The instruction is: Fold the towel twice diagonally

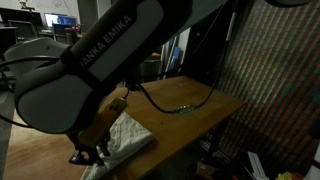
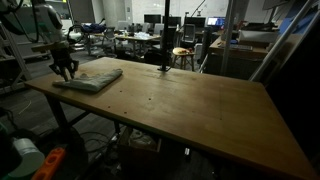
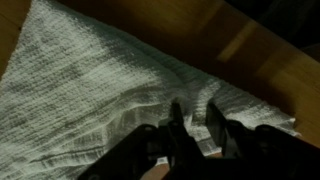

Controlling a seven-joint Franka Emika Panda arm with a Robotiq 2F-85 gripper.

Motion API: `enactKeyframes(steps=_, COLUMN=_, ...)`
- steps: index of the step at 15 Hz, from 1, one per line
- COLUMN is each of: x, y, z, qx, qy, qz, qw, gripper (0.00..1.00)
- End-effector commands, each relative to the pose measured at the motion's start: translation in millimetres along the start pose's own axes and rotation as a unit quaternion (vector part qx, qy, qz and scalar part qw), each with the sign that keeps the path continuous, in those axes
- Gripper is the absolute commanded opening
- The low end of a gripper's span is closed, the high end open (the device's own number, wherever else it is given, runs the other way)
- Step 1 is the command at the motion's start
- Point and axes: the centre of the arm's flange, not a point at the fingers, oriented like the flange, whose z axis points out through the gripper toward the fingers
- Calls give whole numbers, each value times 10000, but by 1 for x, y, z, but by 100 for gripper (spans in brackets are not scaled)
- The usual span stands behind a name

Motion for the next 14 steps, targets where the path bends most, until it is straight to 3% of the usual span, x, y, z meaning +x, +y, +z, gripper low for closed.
enactKeyframes(steps=1, x=-5, y=-3, z=-25, qx=-45, qy=130, qz=170, qw=9998, gripper=64)
enactKeyframes(steps=6, x=-33, y=10, z=-54, qx=-108, qy=404, qz=399, qw=9983, gripper=99)
enactKeyframes(steps=14, x=-108, y=72, z=-88, qx=-332, qy=894, qz=730, qw=9928, gripper=99)
